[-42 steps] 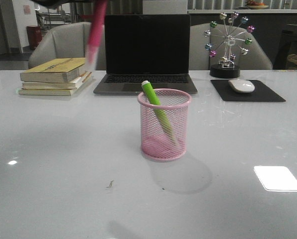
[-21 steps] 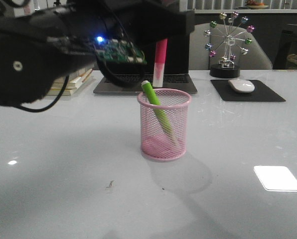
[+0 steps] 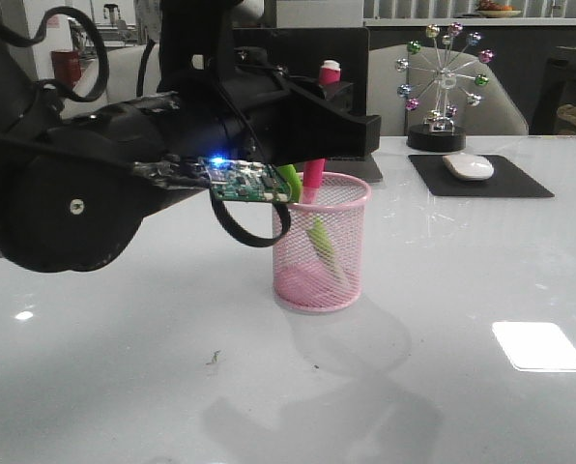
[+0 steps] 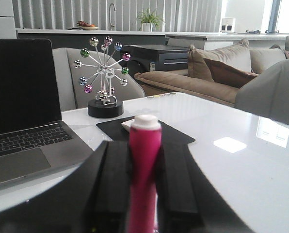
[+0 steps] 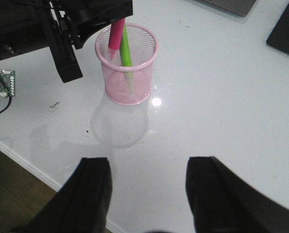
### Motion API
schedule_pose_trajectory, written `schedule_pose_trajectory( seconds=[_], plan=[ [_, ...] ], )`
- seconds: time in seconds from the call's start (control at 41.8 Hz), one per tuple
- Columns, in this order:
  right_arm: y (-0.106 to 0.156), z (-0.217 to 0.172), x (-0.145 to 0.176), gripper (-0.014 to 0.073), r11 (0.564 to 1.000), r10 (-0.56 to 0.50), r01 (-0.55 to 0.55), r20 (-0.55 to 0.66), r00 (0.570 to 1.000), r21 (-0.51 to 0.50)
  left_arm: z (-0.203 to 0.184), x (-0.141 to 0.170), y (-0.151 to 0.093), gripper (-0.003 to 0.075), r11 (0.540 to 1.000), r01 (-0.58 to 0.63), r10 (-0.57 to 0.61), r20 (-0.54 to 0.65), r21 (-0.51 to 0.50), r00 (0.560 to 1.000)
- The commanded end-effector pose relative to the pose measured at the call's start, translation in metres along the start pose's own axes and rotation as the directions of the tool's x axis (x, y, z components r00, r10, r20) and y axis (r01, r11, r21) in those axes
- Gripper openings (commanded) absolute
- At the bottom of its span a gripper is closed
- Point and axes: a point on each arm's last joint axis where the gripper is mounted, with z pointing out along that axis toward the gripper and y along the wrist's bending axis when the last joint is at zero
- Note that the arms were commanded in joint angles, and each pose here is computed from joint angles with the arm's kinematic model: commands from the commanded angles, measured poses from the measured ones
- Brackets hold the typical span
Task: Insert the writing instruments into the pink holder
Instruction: 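Lower the pink marker into the holder, open and withdraw left gripper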
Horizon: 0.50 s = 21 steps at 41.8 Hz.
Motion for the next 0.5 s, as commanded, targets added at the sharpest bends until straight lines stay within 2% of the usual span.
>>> schedule_pose_trajectory(
  seconds=[0.0,0.12,0.191,0.383,0.479],
  plan=[
    [0.0,-0.007,-0.014,0.0464,1.0,-0.005,0.006,0.106,0.994,-0.003,0.004,-0.033,-0.005,0.0239,1.0,0.02,-0.021,0.146,0.012,0.989],
    [0.0,-0.007,-0.014,0.0464,1.0,-0.005,0.006,0.106,0.994,-0.003,0.005,-0.034,-0.005,0.0334,1.0,0.02,-0.021,0.145,0.013,0.989],
    [0.0,-0.007,-0.014,0.0464,1.0,-0.005,0.006,0.106,0.994,-0.003,0.005,-0.034,-0.005,0.036,1.0,0.02,-0.021,0.145,0.013,0.989],
    [0.0,-0.007,-0.014,0.0464,1.0,-0.005,0.006,0.106,0.994,-0.003,0.004,-0.038,-0.005,0.0367,1.0,0.021,-0.023,0.149,0.013,0.989],
    [0.0,-0.007,-0.014,0.0464,1.0,-0.005,0.006,0.106,0.994,-0.003,0.002,-0.046,-0.006,0.0367,1.0,0.02,-0.022,0.103,0.017,0.994]
  ],
)
